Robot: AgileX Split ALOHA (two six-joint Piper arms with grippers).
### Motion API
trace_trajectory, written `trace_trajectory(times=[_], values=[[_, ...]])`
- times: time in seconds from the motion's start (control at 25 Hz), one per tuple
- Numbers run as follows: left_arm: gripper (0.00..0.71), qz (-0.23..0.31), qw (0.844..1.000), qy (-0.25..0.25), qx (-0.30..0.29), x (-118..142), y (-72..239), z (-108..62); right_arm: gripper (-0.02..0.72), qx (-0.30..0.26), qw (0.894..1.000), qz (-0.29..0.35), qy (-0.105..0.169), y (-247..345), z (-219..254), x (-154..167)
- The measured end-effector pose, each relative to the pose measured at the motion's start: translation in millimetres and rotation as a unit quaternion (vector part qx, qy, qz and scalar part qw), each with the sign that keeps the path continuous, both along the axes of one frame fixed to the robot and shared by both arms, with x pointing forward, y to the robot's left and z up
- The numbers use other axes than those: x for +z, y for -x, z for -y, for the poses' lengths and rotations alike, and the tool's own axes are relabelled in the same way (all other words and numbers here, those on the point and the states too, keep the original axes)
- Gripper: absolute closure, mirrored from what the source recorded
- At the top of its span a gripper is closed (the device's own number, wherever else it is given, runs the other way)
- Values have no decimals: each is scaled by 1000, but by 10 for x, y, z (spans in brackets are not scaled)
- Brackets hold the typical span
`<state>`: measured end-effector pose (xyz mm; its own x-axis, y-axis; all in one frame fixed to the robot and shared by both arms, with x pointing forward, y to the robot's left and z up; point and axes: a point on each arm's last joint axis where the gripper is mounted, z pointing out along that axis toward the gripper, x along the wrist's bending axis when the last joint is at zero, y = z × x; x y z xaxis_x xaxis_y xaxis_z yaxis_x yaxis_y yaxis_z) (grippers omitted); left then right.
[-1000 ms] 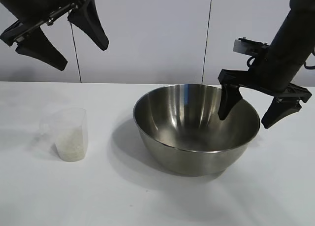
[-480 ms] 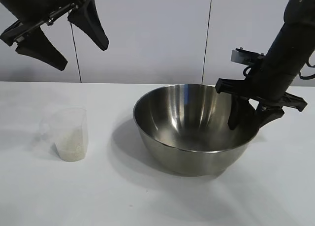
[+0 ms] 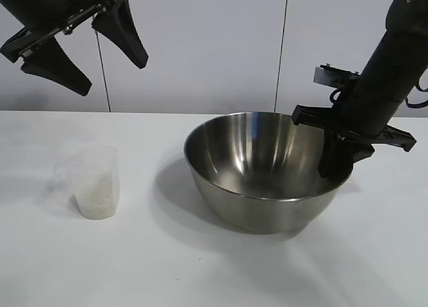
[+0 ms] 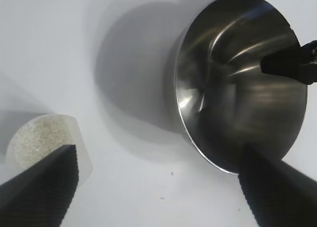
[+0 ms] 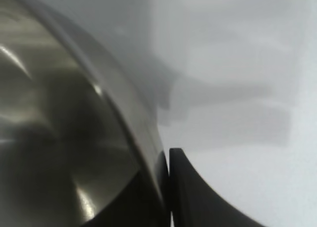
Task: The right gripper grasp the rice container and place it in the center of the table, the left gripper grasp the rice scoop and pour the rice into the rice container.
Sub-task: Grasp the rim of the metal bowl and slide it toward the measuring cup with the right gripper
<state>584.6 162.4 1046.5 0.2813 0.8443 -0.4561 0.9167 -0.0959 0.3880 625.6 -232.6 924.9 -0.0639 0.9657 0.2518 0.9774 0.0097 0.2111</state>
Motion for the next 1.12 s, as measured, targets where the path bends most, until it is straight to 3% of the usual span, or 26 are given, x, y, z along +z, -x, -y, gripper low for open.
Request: trace_trajectory(times=[0.24,0.44,0.88,1.12], values=[[74,0,1000,0,0,0,0,0,694,-11,997,-9,-72,-10,51,32],[74,0,1000,0,0,0,-1,0,694,-11,995,-6,-103,-18,35,58],[74,0,1000,0,0,0,-1,0,694,23,995,-12,-99,29,-146,53],[74,0,1000,0,0,0,-1,0,694,61,996,-5,-72,76,-367,36]])
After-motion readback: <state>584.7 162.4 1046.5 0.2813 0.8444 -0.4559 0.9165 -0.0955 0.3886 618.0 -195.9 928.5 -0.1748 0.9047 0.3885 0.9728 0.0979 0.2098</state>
